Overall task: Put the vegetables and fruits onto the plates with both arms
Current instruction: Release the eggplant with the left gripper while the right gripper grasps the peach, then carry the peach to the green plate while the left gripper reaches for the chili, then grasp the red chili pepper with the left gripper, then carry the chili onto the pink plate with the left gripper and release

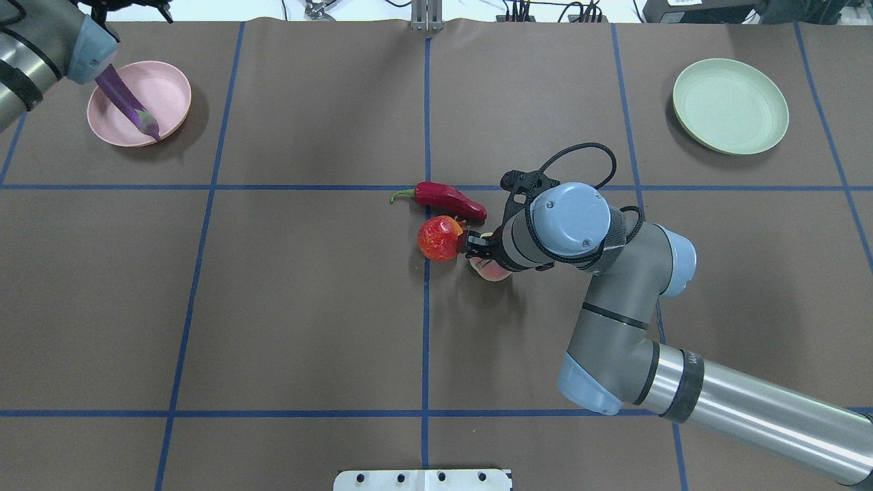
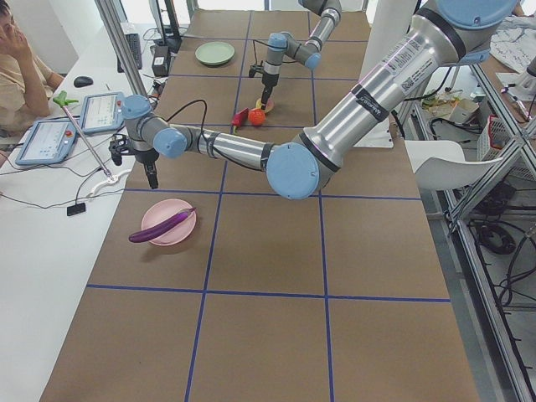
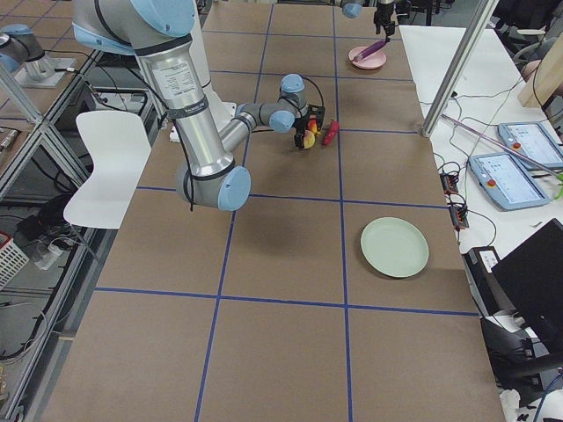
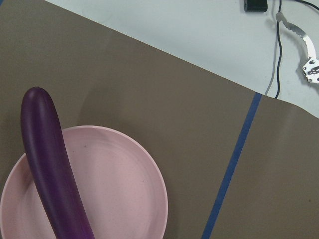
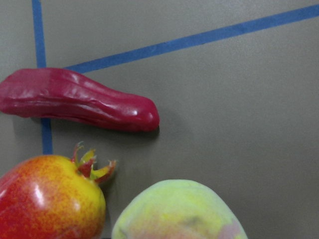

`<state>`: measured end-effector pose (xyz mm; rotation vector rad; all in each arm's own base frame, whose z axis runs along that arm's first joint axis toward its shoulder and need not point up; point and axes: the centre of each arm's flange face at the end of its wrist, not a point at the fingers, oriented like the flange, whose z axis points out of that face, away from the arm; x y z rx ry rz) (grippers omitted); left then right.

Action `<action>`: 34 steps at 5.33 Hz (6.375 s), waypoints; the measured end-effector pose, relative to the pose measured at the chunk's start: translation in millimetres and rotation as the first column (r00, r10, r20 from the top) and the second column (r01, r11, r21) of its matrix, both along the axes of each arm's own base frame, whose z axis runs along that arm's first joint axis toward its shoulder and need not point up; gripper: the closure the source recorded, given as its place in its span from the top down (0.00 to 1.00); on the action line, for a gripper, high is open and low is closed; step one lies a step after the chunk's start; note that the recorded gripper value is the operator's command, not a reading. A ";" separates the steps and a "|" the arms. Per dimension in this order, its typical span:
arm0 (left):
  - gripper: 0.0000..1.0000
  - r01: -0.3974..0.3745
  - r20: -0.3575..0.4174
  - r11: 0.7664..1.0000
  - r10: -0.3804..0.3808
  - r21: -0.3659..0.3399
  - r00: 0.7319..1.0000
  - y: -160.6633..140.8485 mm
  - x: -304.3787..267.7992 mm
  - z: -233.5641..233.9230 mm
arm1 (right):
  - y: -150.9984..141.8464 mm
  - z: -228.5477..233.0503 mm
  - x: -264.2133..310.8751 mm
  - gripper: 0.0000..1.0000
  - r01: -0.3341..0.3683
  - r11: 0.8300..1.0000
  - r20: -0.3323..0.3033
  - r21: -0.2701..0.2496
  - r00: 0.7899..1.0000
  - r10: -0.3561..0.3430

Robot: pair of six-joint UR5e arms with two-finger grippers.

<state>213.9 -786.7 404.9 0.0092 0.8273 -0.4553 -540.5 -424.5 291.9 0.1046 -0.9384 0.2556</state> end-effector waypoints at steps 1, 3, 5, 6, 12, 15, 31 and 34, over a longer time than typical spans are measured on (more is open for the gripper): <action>1.00 0.016 -0.011 1.000 -0.017 -0.006 1.000 1.3 0.6 -7.3 | 0.1 0.1 1.4 0.00 0.001 1.000 -0.001 -0.004 1.000 -0.001; 1.00 0.048 -0.085 0.998 -0.052 -0.046 0.995 21.7 42.6 -53.6 | -30.8 -3.8 39.8 0.00 -0.026 0.999 0.019 -0.027 0.999 0.027; 1.00 0.073 -0.180 0.984 -0.102 -0.162 0.978 70.5 144.8 -129.2 | -125.0 28.4 133.9 0.00 -0.073 0.995 0.001 -0.072 0.997 0.074; 1.00 0.110 -0.199 0.962 -0.162 -0.248 0.967 98.5 204.5 -166.5 | -174.4 60.1 176.2 0.00 -0.073 0.996 -0.051 -0.048 0.996 0.070; 1.00 0.243 -0.120 0.868 -0.323 -0.432 0.939 188.1 395.2 -229.7 | -339.3 200.7 309.0 0.00 -0.171 0.985 -0.424 -0.007 0.893 0.152; 1.00 0.286 -0.084 0.855 -0.354 -0.433 0.931 196.8 422.5 -227.3 | -333.0 241.3 319.9 1.00 -0.161 0.987 -0.449 0.020 0.880 0.153; 0.00 0.431 0.177 0.861 -0.395 -0.270 0.901 -40.4 11.4 78.1 | -250.1 135.4 345.3 1.00 -0.054 0.998 -0.024 -0.027 0.998 0.053; 1.00 0.351 0.087 0.907 -0.340 -0.232 0.936 -28.3 46.0 91.9 | -213.4 95.0 312.4 1.00 -0.049 0.996 0.007 -0.077 0.999 0.049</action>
